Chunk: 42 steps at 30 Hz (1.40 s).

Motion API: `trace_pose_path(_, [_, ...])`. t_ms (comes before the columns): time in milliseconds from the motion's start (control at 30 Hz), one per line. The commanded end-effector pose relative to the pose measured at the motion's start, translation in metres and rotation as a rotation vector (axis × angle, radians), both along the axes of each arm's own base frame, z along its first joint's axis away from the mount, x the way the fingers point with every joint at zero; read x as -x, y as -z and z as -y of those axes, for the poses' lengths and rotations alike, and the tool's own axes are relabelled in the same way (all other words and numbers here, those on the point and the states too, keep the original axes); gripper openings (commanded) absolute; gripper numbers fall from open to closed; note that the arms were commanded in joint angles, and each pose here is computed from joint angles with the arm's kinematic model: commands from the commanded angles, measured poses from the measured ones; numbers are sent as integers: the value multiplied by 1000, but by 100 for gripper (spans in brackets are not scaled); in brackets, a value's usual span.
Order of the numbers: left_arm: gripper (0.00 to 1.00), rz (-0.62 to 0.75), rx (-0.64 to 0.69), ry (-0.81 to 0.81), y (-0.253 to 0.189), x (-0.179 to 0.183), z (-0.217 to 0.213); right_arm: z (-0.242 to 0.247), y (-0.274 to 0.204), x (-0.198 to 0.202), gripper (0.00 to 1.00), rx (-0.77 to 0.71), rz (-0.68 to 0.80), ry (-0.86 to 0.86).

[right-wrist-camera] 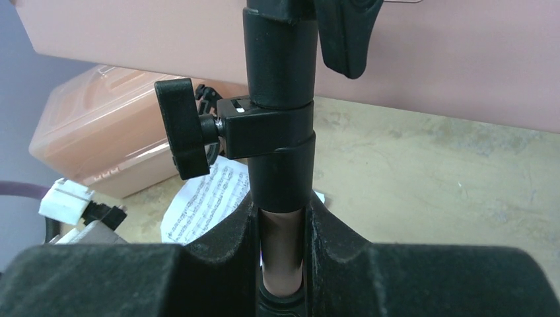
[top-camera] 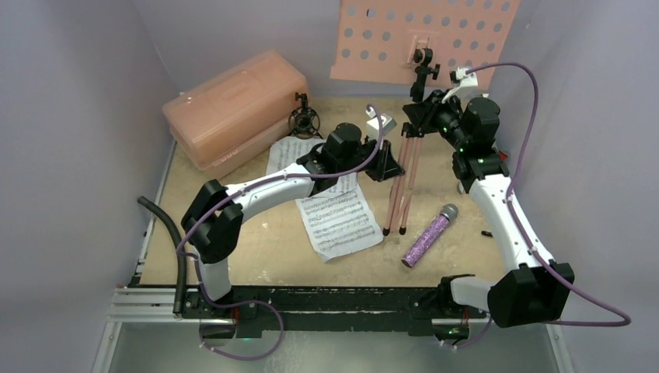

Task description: Set up the instrument practice props

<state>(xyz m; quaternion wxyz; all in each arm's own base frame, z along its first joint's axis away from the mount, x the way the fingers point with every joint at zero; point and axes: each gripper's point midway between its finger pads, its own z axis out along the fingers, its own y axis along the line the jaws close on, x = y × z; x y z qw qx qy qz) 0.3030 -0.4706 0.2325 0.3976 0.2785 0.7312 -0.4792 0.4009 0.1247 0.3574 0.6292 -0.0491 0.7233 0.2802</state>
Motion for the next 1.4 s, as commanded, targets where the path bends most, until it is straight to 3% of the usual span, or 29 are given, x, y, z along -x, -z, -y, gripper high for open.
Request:
trace_pose_path(0, [0, 142, 50, -39, -33, -14, -4, -23, -152, 72, 0, -49, 597, -156])
trace_pose_path(500, [0, 255, 12, -106, -35, -30, -13, -18, -181, 90, 0, -40, 749, -138])
trace_pose_path(767, [0, 269, -24, -154, -26, -38, -19, -26, -205, 100, 0, -22, 861, -181])
trace_pose_path(1367, [0, 238, -137, -232, 0, -42, -31, -7, -234, 104, 0, -76, 978, -55])
